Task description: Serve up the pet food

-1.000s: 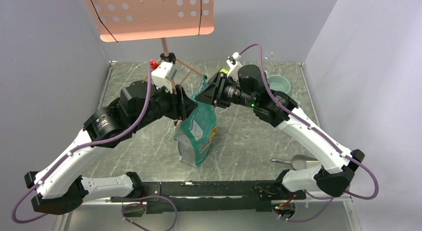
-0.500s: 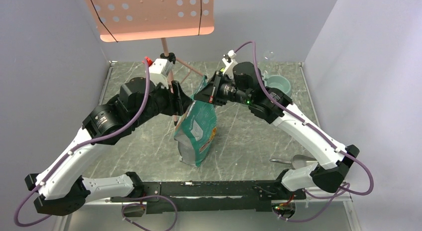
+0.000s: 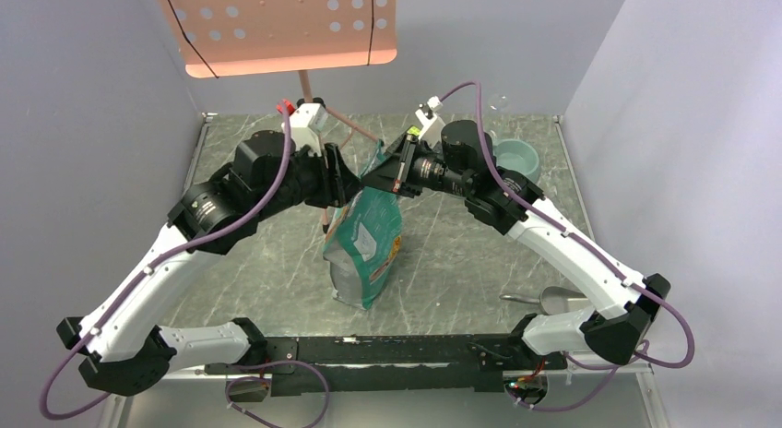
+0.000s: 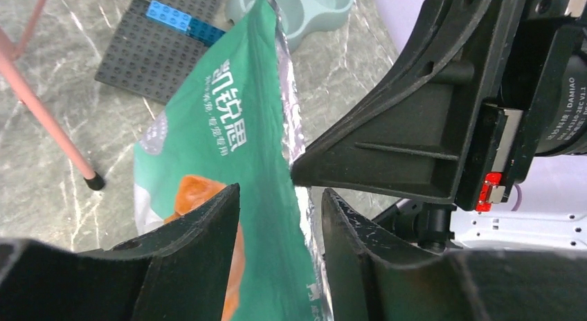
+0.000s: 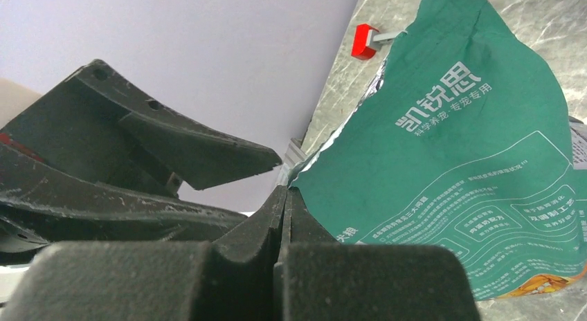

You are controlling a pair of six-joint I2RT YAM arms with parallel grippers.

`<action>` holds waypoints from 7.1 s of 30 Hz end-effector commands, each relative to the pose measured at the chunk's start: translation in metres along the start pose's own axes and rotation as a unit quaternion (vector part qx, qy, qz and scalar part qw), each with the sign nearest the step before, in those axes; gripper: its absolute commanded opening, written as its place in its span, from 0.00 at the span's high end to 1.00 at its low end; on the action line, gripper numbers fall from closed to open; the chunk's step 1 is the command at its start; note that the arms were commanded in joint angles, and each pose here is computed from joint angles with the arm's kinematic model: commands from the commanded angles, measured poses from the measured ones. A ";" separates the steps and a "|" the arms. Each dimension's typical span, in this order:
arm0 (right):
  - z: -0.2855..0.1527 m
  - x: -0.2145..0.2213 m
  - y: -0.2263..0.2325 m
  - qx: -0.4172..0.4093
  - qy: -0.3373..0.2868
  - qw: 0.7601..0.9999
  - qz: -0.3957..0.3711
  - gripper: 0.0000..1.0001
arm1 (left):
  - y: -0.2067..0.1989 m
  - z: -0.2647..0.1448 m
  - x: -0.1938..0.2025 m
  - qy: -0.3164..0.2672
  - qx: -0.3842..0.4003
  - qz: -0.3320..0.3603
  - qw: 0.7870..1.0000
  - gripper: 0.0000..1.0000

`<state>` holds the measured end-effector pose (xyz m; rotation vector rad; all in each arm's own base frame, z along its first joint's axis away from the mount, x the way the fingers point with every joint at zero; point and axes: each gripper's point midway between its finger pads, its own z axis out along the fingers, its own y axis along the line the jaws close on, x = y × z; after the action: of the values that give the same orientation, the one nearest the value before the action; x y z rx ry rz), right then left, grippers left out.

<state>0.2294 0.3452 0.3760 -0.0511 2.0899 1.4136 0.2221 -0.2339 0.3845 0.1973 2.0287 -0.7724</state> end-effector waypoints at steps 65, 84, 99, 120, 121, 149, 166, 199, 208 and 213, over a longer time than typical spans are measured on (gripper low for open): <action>0.010 -0.014 0.014 -0.036 -0.018 0.999 0.015 1.00 | 0.001 -0.007 0.002 -0.018 0.020 0.008 1.000 0.66; 0.003 -0.009 0.015 -0.048 -0.013 0.999 0.000 1.00 | 0.021 0.010 -0.003 -0.013 -0.044 0.036 0.998 0.73; 0.002 -0.010 -0.012 0.057 -0.020 0.998 -0.019 1.00 | 0.027 0.029 0.005 0.035 -0.072 0.063 0.995 0.91; -0.018 -0.004 -0.052 0.251 -0.032 0.966 -0.050 1.00 | 0.040 0.033 -0.015 0.015 -0.180 0.163 0.970 1.00; -0.023 0.003 -0.065 0.298 -0.021 0.953 -0.056 1.00 | 0.040 0.030 -0.020 0.007 -0.190 0.168 0.967 1.00; -0.009 -0.035 0.024 0.092 -0.088 0.992 0.008 0.52 | 0.002 0.009 -0.010 -0.035 -0.029 0.014 0.999 1.00; 0.013 -0.014 0.001 0.113 -0.052 0.992 0.033 0.81 | -0.005 0.011 -0.007 -0.030 -0.003 -0.013 0.999 1.00; -0.047 0.009 -0.059 0.419 -0.024 0.893 -0.163 1.00 | 0.041 0.004 -0.013 -0.017 -0.149 -0.007 0.989 1.00; -0.025 0.005 -0.008 0.242 -0.054 0.954 -0.167 1.00 | 0.001 0.014 -0.008 -0.015 -0.005 -0.025 1.000 0.59; -0.026 0.002 -0.003 0.215 -0.065 0.962 -0.153 1.00 | -0.016 0.022 -0.001 0.009 0.040 -0.032 0.999 0.50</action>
<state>0.2245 0.3120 0.3609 -0.0619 2.1754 0.5965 0.2355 -0.2343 0.3669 0.1189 2.0843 -0.7341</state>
